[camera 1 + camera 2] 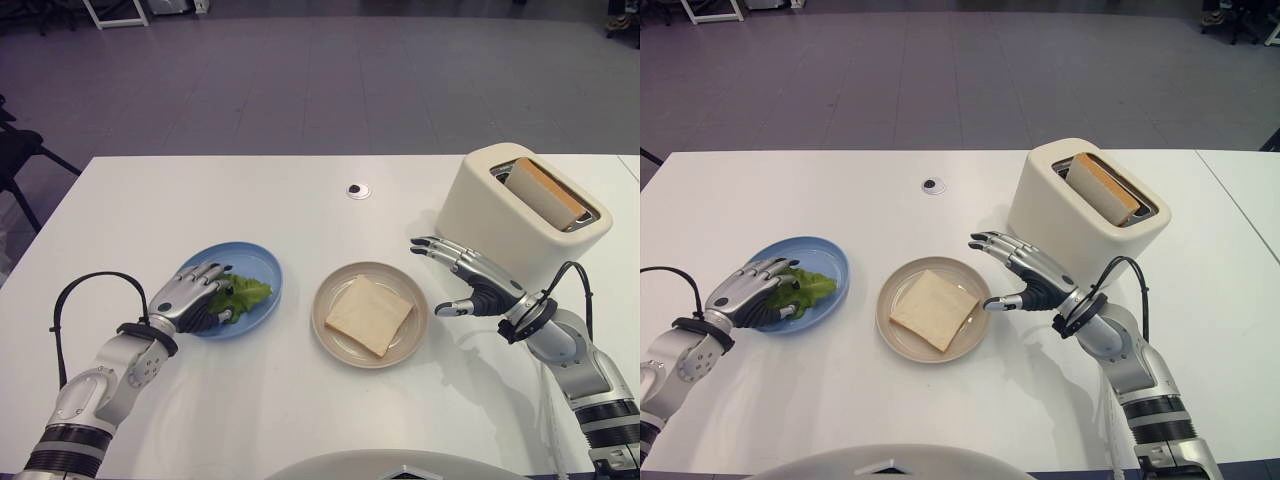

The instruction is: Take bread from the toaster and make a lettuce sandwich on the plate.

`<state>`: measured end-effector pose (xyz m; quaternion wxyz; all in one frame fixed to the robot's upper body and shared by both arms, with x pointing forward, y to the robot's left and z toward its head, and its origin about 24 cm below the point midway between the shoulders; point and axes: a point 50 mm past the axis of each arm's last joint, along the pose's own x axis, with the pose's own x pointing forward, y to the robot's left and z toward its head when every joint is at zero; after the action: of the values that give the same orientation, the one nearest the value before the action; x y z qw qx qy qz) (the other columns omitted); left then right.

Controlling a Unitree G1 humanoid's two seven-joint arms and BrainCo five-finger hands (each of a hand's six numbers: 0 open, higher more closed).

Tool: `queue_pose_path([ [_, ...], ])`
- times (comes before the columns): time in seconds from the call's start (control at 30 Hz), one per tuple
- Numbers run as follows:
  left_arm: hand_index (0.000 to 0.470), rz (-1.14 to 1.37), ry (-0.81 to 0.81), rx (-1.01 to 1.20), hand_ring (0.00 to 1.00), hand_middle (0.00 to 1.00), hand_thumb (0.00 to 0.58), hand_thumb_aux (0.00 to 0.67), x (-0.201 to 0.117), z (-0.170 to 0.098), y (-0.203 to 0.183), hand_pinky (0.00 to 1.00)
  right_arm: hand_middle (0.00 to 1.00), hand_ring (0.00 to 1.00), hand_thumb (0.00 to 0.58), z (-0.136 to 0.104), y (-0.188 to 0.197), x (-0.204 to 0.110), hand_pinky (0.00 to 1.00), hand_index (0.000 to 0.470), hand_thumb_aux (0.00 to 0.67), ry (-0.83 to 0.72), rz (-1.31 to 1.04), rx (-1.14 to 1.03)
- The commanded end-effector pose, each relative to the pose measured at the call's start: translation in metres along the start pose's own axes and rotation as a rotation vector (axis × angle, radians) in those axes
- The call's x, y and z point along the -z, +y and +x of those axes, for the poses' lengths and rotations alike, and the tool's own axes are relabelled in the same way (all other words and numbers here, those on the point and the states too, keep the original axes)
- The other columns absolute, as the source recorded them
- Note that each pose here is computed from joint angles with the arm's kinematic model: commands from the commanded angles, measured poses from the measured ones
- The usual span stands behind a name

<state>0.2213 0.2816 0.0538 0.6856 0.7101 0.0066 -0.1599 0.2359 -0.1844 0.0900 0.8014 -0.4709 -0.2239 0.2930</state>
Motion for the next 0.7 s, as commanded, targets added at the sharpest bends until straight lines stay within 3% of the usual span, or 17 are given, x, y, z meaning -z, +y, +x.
queue_pose_path([
  [0.03,0.28,0.001,-0.001,0.04,0.0,0.0,0.485,0.399,0.0,0.0,-0.006,0.0,0.0,0.0,0.0,-0.002,-0.001,0.0,0.0,0.0,0.0,0.006,-0.001,-0.008],
  [0.1,0.311,-0.003,0.0,0.044,0.0,0.0,0.514,0.444,0.0,0.001,-0.007,0.0,0.0,0.0,0.0,-0.002,-0.001,0.0,0.0,0.0,0.0,0.006,-0.001,-0.009],
  [0.17,0.398,-0.007,-0.003,0.043,0.0,0.0,0.566,0.568,0.001,0.001,-0.008,0.0,0.0,0.0,0.0,-0.002,-0.001,0.0,0.0,0.0,0.0,0.006,0.0,-0.01],
  [0.2,0.47,-0.011,-0.006,0.04,0.0,0.0,0.58,0.67,0.0,0.001,-0.008,0.0,0.0,0.0,0.0,-0.002,-0.001,0.0,0.0,0.0,0.0,0.006,0.001,-0.011],
  [0.7,0.47,-0.018,-0.044,-0.056,0.0,0.0,0.58,0.67,-0.002,0.001,0.007,0.0,0.0,0.0,0.0,0.0,0.0,0.0,0.0,0.0,0.0,0.006,-0.005,-0.02],
])
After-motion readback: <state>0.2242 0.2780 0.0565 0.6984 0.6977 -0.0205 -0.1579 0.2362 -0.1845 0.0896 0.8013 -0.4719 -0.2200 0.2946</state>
